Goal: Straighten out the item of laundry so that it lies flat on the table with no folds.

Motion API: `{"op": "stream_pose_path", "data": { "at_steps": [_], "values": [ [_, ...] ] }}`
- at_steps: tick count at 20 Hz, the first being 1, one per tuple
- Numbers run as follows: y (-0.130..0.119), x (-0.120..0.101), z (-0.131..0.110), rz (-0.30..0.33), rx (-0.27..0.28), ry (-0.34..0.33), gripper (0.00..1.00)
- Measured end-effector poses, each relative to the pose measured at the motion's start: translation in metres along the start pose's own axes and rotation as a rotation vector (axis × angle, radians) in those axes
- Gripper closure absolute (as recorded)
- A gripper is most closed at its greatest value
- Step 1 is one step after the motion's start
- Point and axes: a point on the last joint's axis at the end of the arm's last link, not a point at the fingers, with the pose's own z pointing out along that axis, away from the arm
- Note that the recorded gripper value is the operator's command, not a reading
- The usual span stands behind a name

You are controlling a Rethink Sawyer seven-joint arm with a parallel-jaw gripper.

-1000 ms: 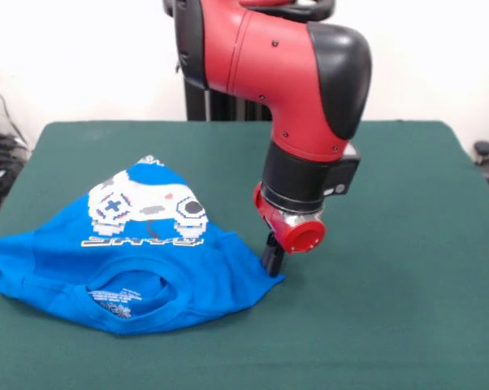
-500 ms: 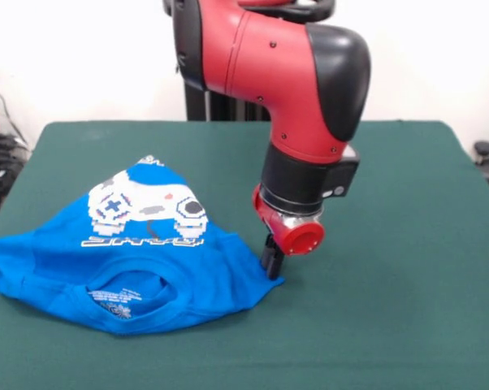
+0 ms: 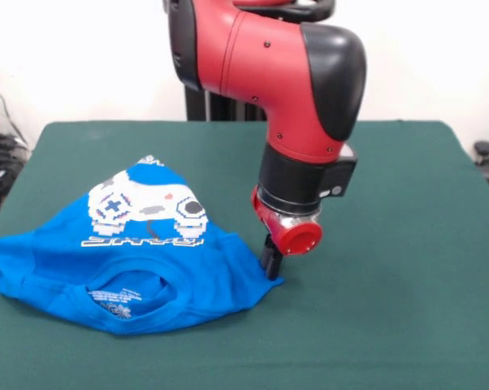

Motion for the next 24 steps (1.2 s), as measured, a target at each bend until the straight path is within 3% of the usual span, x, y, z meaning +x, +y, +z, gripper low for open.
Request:
{"op": "stream_pose_path", "data": {
  "at_steps": [24],
  "values": [
    [-0.002,-0.016,0.000,0.074,-0.014,0.071,0.00]
  ]
}}
